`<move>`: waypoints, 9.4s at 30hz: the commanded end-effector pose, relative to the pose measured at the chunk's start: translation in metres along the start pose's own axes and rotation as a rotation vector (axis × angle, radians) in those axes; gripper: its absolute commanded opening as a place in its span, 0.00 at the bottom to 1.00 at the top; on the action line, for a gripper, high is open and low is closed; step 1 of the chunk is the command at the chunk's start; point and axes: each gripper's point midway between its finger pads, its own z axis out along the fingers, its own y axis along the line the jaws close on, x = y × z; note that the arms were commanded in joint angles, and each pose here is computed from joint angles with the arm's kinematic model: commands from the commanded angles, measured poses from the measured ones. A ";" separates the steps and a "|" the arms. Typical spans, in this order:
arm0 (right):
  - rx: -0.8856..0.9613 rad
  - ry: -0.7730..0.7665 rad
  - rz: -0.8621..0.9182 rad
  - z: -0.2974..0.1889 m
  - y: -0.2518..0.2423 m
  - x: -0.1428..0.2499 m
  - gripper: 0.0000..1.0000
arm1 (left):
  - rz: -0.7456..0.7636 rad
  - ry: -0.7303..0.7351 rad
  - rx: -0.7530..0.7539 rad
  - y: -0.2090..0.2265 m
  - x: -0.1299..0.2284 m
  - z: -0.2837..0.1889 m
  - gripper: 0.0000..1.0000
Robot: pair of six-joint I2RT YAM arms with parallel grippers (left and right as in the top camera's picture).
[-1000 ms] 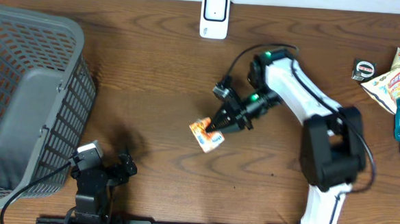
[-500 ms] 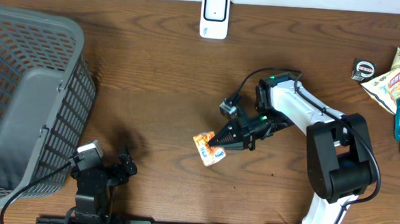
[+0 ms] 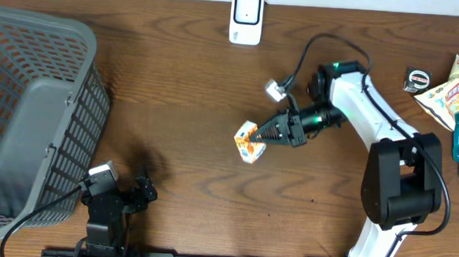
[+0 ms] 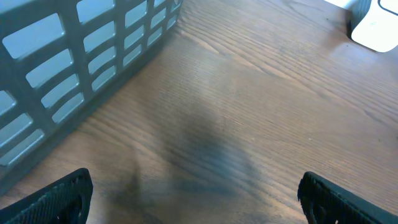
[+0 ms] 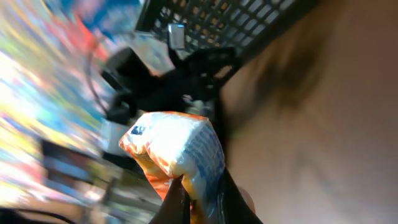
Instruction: Scan the item barcode
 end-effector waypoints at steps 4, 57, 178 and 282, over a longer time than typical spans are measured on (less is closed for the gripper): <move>0.377 0.165 -0.125 -0.011 -0.071 -0.026 0.01 | -0.007 0.007 -0.016 0.004 0.004 0.002 0.98; 1.960 0.047 -0.034 -0.247 -0.221 -0.176 0.01 | -0.007 0.008 -0.016 0.004 0.004 0.002 0.98; 1.613 -1.161 -0.221 -0.220 0.012 0.130 0.99 | -0.007 0.007 -0.016 0.004 0.004 0.002 0.98; 1.620 -1.124 -0.177 -0.217 0.003 0.137 0.99 | 0.346 -0.352 0.186 -0.039 -0.054 0.013 0.98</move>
